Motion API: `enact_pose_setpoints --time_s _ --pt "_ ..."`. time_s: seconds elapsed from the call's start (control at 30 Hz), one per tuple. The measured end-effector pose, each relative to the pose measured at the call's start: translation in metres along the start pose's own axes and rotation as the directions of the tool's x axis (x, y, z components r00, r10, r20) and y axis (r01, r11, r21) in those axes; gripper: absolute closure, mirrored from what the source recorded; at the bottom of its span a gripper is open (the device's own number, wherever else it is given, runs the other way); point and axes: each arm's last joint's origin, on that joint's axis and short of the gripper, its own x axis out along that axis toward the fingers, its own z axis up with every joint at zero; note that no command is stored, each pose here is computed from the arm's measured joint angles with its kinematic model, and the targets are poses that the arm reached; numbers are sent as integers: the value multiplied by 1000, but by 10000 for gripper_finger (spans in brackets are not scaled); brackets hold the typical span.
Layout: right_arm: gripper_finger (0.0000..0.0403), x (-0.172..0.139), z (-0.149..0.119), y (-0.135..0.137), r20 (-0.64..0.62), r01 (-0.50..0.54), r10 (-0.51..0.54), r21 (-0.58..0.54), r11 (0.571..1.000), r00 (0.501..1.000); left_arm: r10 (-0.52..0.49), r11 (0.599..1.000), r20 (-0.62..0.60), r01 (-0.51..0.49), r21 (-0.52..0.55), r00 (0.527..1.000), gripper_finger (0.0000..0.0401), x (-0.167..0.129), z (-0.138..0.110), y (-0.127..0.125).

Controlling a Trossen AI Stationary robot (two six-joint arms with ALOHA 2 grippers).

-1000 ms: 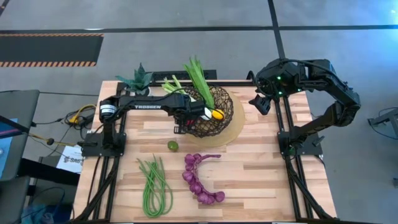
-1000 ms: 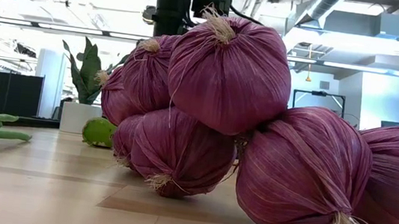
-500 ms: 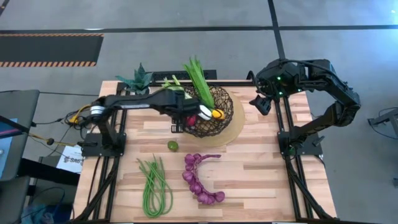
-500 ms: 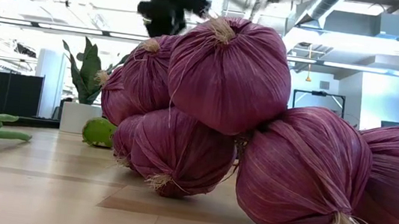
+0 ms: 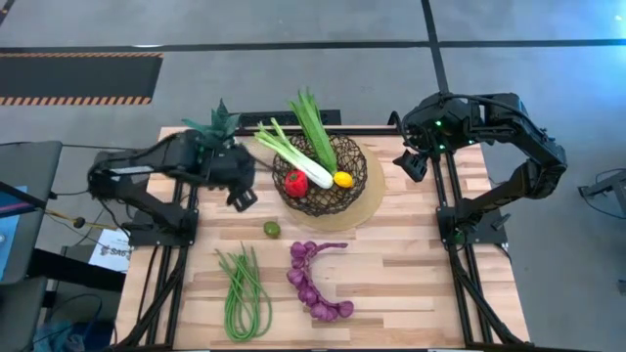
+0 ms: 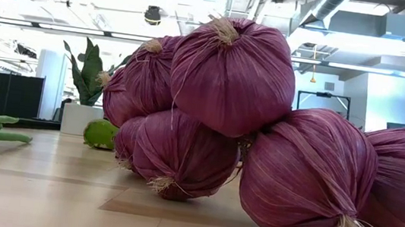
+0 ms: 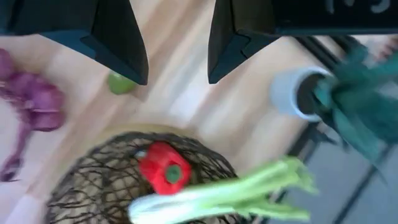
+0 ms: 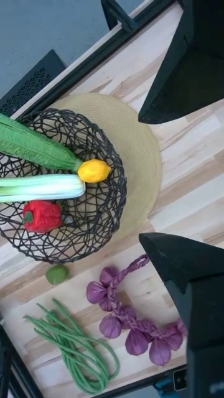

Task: Build produce basket
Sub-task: Put the string beans into the basket

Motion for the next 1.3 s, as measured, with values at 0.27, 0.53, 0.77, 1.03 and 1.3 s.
enact_pose_setpoints --time_s 0.27,0.53,0.77,1.03,1.3 --pt "85 0 0 0 0 0 0 -16 1000 1000 21 995 -64 -27 -96 998 248 16 -50 -38" --pt "85 0 0 0 -3 1 -1 -39 999 1000 112 936 -178 -164 -311 978 248 64 -114 -68" --pt "85 0 0 0 -3 1 -1 -96 995 1000 73 900 -230 -164 -404 970 247 93 -143 -79" --pt "85 0 0 0 -3 0 -1 -143 990 1000 19 938 -234 -99 -333 972 248 106 -136 -81" --pt "85 0 0 0 -4 -1 0 -187 982 1000 -9 902 -286 -116 -416 958 248 108 -134 -79"
